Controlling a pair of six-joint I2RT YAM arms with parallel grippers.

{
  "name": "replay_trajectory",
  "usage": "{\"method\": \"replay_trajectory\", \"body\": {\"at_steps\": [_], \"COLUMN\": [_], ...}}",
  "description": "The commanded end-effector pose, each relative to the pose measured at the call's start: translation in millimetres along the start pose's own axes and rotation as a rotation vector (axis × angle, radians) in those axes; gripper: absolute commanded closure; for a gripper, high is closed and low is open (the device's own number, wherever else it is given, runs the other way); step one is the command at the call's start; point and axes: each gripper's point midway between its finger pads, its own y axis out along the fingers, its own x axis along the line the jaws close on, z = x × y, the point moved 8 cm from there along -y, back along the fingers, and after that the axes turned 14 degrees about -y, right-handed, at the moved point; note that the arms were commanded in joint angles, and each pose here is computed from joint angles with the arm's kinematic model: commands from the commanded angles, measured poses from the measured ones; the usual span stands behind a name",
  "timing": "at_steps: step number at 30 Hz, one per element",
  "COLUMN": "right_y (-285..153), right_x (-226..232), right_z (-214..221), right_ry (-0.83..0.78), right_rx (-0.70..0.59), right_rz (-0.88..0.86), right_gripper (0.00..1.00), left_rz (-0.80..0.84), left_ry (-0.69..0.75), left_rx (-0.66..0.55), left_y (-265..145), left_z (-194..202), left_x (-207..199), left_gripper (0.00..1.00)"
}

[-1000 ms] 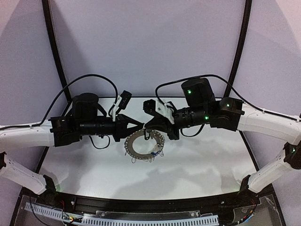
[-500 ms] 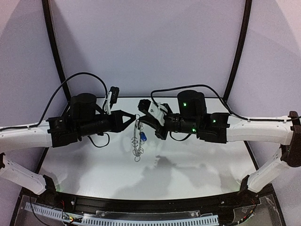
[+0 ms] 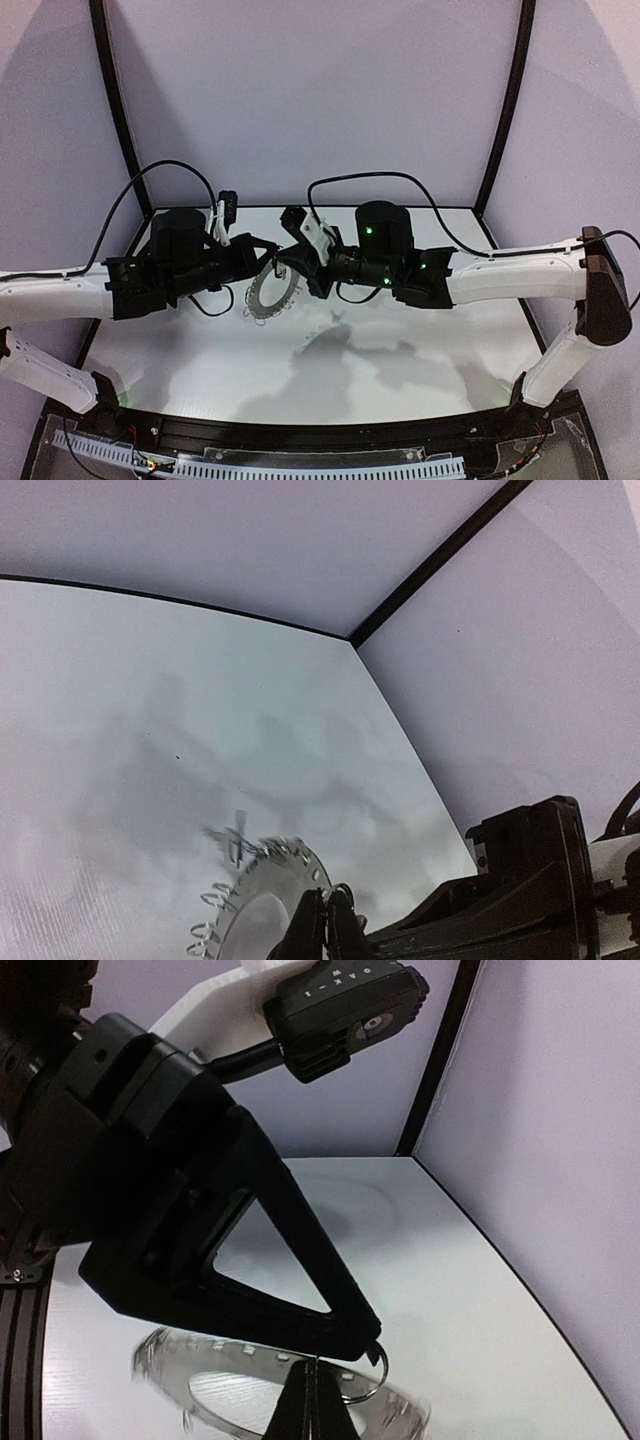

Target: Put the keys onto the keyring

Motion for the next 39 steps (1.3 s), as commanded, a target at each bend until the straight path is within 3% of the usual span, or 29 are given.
{"method": "replay_trajectory", "body": {"at_steps": [1, 4, 8, 9, 12, 16, 17, 19, 20, 23, 25, 28, 31, 35, 36, 39], "right_y": [7, 9, 9, 7, -1, -21, -25, -36, -47, -71, -88, -111, -121, -130, -133, -136], "right_x": [37, 34, 16, 13, 9, 6, 6, 8, 7, 1, -4, -15, -23, -32, -36, -44], "right_z": [-18, -26, -22, -22, -22, -27, -27, -31, -34, -40, -44, -43, -36, -26, -20, -10], "right_ry": [0.088, 0.160, 0.270, 0.286, 0.271, 0.213, 0.199, 0.162, 0.153, 0.150, 0.134, 0.125, 0.141, 0.174, 0.196, 0.241], "right_rx": [-0.138, -0.217, -0.177, -0.177, -0.176, -0.154, -0.139, -0.107, -0.090, -0.089, -0.106, -0.079, -0.012, 0.053, 0.095, 0.159], "right_rz": [-0.258, -0.253, -0.050, -0.023, 0.020, 0.043, 0.036, -0.008, -0.011, 0.038, 0.080, 0.173, 0.240, 0.332, 0.366, 0.415], "right_gripper": [1.00, 1.00, 1.00, 0.96, 0.92, 0.97, 0.94, 0.77, 0.62, 0.44, 0.42, 0.29, 0.05, 0.02, 0.02, 0.02], "left_rz": [0.126, 0.167, 0.181, 0.181, 0.195, 0.195, 0.189, 0.188, 0.194, 0.201, 0.190, 0.198, 0.153, 0.043, -0.024, -0.078], "left_ry": [-0.091, -0.103, -0.102, -0.103, -0.100, -0.069, -0.052, -0.021, 0.009, 0.065, 0.081, 0.149, 0.201, 0.328, 0.400, 0.441], "left_rx": [-0.230, -0.237, -0.234, -0.233, -0.230, -0.225, -0.225, -0.233, -0.236, -0.244, -0.248, -0.249, -0.265, -0.262, -0.215, -0.155], "left_y": [-12, -12, -13, -13, -13, -15, -15, -19, -21, -28, -29, -33, -35, -33, -28, -18], "left_z": [-38, -37, -38, -37, -36, -35, -33, -34, -33, -34, -34, -33, -35, -33, -27, -18], "left_x": [-21, -24, -25, -24, -25, -23, -21, -21, -20, -20, -18, -19, -15, -4, 5, 15], "left_gripper": [0.99, 0.99, 0.99, 0.99, 0.99, 0.99, 0.99, 0.99, 0.99, 0.99, 0.99, 0.99, 0.99, 0.99, 0.99, 0.99]}}
